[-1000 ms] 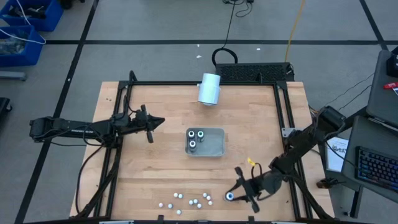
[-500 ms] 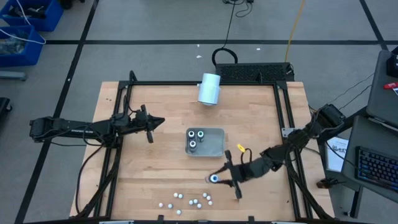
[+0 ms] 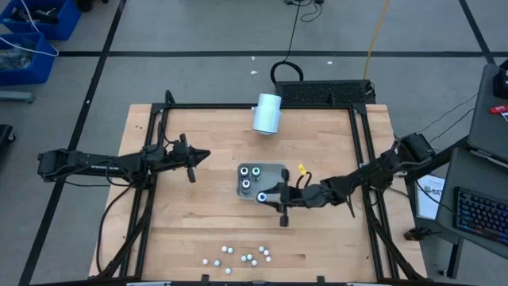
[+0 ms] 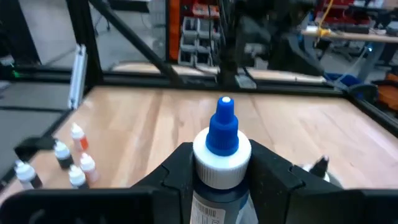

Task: Pick & Place food coloring
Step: Put the large blue food coloring bottle into the gray bin

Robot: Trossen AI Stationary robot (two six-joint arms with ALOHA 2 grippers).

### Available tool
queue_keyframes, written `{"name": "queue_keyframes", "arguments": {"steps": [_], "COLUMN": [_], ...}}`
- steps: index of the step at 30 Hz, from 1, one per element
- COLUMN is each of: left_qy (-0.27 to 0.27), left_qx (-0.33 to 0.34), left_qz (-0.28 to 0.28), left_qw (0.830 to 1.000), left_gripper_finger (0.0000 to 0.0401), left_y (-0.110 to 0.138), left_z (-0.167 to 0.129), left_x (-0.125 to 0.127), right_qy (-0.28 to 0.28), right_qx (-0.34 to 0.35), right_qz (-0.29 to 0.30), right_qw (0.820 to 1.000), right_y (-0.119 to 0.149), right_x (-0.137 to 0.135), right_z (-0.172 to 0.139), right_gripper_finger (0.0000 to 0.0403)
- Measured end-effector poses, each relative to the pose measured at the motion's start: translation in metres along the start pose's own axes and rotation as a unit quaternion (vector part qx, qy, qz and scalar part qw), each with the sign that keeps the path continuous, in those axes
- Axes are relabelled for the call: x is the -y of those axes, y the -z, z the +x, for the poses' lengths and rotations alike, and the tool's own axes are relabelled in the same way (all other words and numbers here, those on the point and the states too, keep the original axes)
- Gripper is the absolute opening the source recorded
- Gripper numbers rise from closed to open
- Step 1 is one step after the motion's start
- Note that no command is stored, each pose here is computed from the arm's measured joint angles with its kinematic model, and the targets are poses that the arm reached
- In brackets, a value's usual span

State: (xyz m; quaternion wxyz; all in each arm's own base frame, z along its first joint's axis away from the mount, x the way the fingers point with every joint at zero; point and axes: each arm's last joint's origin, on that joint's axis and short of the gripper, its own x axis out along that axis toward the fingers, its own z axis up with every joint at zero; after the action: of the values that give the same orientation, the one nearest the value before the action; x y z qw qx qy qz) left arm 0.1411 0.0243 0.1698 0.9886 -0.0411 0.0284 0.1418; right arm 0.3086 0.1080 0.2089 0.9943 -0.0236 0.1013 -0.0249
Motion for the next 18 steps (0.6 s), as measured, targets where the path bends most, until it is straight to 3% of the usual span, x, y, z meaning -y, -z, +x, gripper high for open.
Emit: {"name": "queue_keyframes", "arguments": {"steps": [9, 18], "left_qy": [0.0, 0.0], "left_qx": [0.0, 0.0], "left_qz": [0.0, 0.0], "left_qw": [1.0, 1.0], "left_gripper_finger": [0.0024, 0.0024], "left_y": [0.0, 0.0], "left_z": [0.0, 0.0], "left_x": [0.0, 0.0], "right_qy": [0.033, 0.062], "right_qx": [-0.023, -0.034], "right_qz": [0.01, 0.022], "right_qw": [0.999, 0.997], "right_y": [0.025, 0.028], "right_x": [0.015, 0.03], "right_z": [0.023, 0.029], "right_gripper_finger": [0.0108, 0.0107]}}
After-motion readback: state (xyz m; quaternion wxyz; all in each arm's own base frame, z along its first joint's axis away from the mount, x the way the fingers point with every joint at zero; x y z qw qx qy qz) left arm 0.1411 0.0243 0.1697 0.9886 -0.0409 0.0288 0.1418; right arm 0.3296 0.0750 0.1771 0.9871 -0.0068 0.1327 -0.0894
